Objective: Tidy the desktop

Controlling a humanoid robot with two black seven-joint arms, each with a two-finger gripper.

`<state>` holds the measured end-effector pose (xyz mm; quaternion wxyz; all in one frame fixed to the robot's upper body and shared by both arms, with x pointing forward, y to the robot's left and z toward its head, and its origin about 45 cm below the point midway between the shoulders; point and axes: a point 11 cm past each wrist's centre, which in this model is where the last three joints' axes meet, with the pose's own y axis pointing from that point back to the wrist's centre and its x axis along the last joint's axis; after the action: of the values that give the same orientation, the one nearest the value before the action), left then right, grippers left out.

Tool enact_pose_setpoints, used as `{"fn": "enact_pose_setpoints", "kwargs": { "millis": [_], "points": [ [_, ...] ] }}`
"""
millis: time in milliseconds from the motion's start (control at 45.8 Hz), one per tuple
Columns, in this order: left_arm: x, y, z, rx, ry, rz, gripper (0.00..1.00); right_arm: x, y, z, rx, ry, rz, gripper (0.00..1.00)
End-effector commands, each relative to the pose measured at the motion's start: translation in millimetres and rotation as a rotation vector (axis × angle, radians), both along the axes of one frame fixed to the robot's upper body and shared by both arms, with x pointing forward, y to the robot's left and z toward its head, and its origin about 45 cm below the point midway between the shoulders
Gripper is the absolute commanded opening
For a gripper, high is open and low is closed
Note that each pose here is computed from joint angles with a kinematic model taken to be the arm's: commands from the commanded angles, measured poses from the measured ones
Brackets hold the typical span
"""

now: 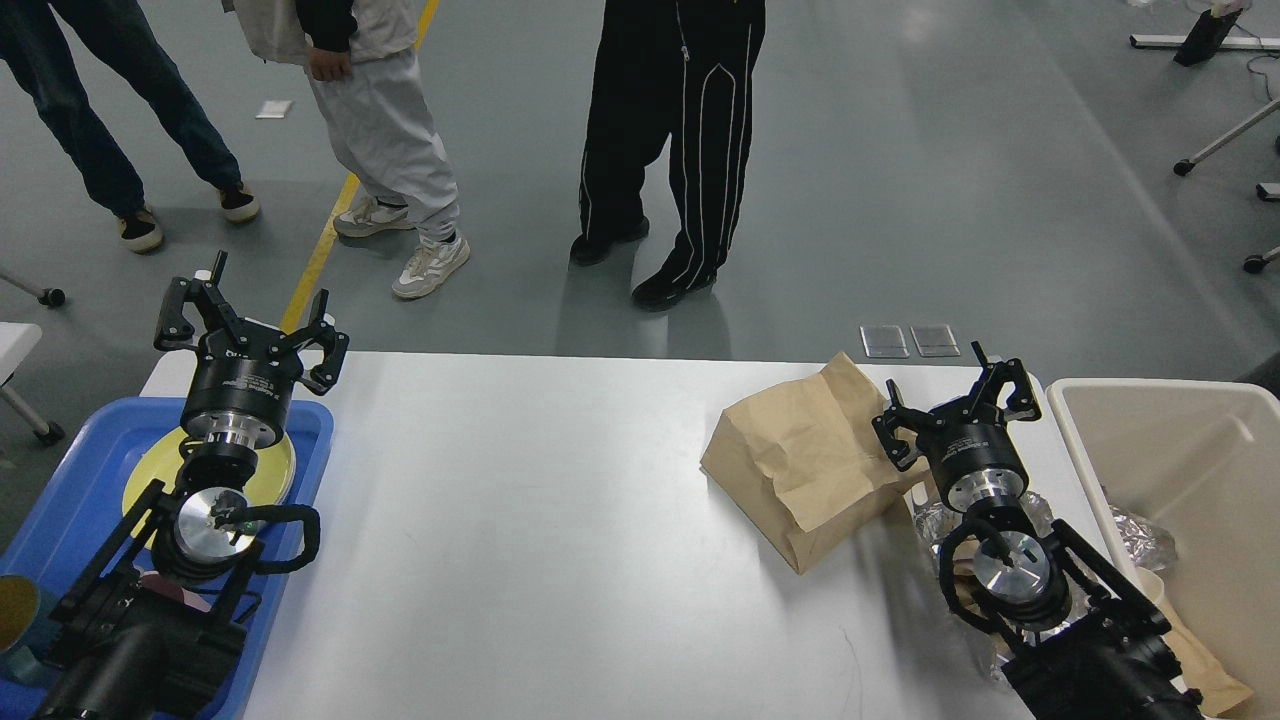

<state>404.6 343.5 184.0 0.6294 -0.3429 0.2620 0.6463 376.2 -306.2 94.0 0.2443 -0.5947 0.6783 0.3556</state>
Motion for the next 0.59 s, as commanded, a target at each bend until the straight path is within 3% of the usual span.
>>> {"fn": "enact_pose_setpoints", "kwargs": {
  "millis": [0,218,437,568],
  "points": [
    [2,2,-2,-0.057,0.039,-0.030,0.96,0,0,0,-0.001,0.000,0.000,1.00],
    [-1,10,-6,-0.098,0.064,-0.033,0.96,0,0,0,0.001,0.000,0.000,1.00],
    [0,22,8,-0.074,-0.003,0.001,0.96,-1,0,-1,0.001,0.001,0.000,1.00],
    [-12,15,-20,-0.083,0.045,-0.016,0.96,-1,0,-1,0.000,0.003,-0.001,1.00]
  ]
}}
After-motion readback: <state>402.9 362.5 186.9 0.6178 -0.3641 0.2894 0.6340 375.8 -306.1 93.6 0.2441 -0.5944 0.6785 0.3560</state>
